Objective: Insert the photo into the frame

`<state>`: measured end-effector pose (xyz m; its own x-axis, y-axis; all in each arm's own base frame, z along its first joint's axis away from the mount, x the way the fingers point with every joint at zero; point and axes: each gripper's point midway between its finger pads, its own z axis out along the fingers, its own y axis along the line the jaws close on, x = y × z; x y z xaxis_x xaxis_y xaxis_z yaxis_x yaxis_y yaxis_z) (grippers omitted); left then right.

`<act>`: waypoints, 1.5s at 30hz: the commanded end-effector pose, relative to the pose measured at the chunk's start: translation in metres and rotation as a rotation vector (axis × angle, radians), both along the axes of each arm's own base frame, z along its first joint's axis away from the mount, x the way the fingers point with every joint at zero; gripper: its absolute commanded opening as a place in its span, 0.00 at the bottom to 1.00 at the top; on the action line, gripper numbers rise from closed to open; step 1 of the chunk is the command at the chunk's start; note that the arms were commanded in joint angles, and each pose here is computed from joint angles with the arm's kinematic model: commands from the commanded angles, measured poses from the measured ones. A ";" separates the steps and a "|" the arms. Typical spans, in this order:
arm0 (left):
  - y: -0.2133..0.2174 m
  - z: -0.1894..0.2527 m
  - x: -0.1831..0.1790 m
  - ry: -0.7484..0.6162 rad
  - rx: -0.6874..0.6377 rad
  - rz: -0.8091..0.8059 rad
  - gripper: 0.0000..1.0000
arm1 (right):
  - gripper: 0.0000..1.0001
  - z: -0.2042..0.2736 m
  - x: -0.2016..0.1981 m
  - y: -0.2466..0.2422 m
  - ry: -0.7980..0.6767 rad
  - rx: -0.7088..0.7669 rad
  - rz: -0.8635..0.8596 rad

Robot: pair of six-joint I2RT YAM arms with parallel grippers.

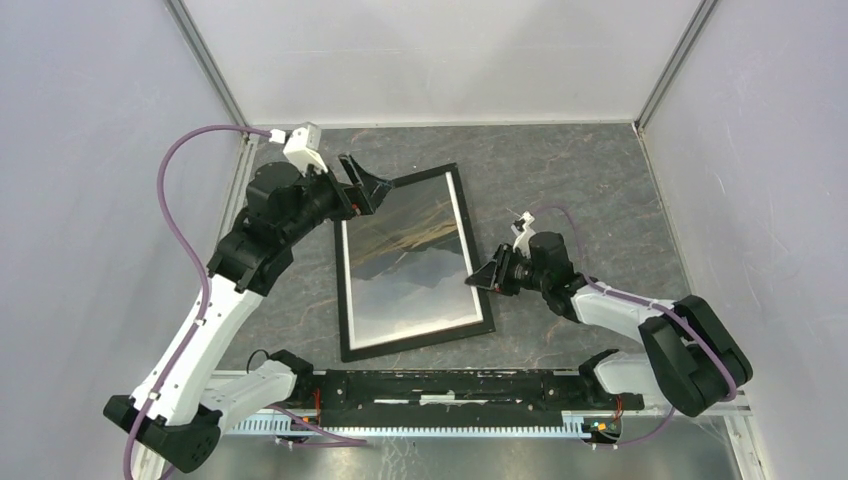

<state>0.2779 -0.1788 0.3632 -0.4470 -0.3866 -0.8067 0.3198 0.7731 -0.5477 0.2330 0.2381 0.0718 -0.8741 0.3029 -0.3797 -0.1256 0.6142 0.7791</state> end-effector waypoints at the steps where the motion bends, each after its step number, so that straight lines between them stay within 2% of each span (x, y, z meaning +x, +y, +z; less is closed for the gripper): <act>1: 0.007 -0.013 0.013 -0.071 0.083 0.034 0.97 | 0.00 0.004 0.002 0.010 -0.151 -0.003 0.057; 12: 0.015 -0.053 0.020 -0.034 0.195 0.052 0.96 | 0.00 -0.005 0.009 0.056 -0.093 0.058 0.028; 17: 0.021 -0.052 0.019 -0.047 0.208 0.075 0.96 | 0.00 -0.013 0.006 0.080 -0.064 0.074 0.055; 21: 0.020 -0.054 0.018 -0.041 0.205 0.069 0.96 | 0.00 -0.010 0.005 0.087 -0.070 0.138 -0.012; 25: 0.019 -0.054 0.018 -0.042 0.199 0.067 0.96 | 0.00 -0.014 0.012 0.100 -0.072 0.132 -0.073; 30: 0.022 -0.053 0.017 -0.046 0.199 0.077 0.96 | 0.00 -0.014 0.014 0.133 -0.074 0.155 -0.059; 34: 0.023 -0.051 0.016 -0.053 0.193 0.079 0.96 | 0.00 -0.012 0.008 0.151 -0.088 0.181 -0.074; 38: 0.022 -0.051 0.016 -0.054 0.184 0.077 0.96 | 0.00 -0.018 0.001 0.170 -0.119 0.143 -0.084; 45: 0.022 -0.048 0.014 -0.063 0.171 0.075 0.96 | 0.12 -0.036 -0.009 0.198 -0.130 0.078 -0.045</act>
